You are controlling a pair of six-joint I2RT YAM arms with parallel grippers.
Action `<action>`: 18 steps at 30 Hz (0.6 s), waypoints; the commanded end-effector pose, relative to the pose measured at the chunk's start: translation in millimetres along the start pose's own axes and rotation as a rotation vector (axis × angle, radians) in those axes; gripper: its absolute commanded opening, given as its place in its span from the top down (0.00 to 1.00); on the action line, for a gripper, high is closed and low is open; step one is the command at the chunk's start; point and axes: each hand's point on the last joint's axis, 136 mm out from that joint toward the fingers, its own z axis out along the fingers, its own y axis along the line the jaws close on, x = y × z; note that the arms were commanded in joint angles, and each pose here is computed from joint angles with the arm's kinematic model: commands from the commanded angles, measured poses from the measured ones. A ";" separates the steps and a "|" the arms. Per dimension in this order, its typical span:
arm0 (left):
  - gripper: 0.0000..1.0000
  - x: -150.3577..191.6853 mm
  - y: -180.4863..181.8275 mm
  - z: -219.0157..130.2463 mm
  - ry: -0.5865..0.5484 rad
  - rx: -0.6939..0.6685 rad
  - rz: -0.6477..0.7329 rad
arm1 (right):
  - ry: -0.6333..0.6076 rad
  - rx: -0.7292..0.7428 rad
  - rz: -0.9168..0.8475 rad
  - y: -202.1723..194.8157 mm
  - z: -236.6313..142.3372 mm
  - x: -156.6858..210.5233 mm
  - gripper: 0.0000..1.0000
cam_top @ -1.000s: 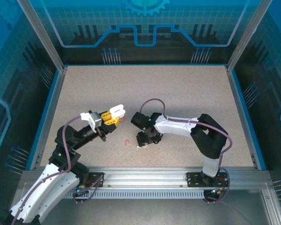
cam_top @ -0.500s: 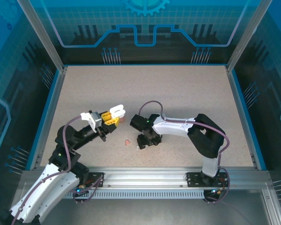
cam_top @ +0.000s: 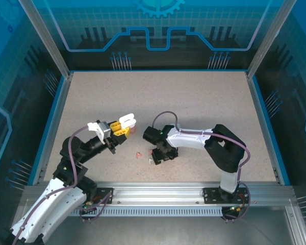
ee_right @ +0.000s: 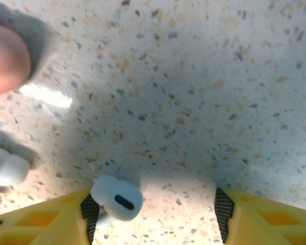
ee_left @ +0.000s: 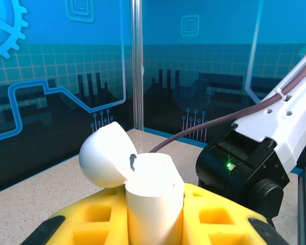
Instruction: Insert the wireless bluetooth earbuds into the charging case
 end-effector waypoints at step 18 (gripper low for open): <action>1.00 0.1 2.6 1.6 -0.007 -0.014 0.011 | -0.019 -0.041 -0.052 10.2 -27.9 -2.4 0.39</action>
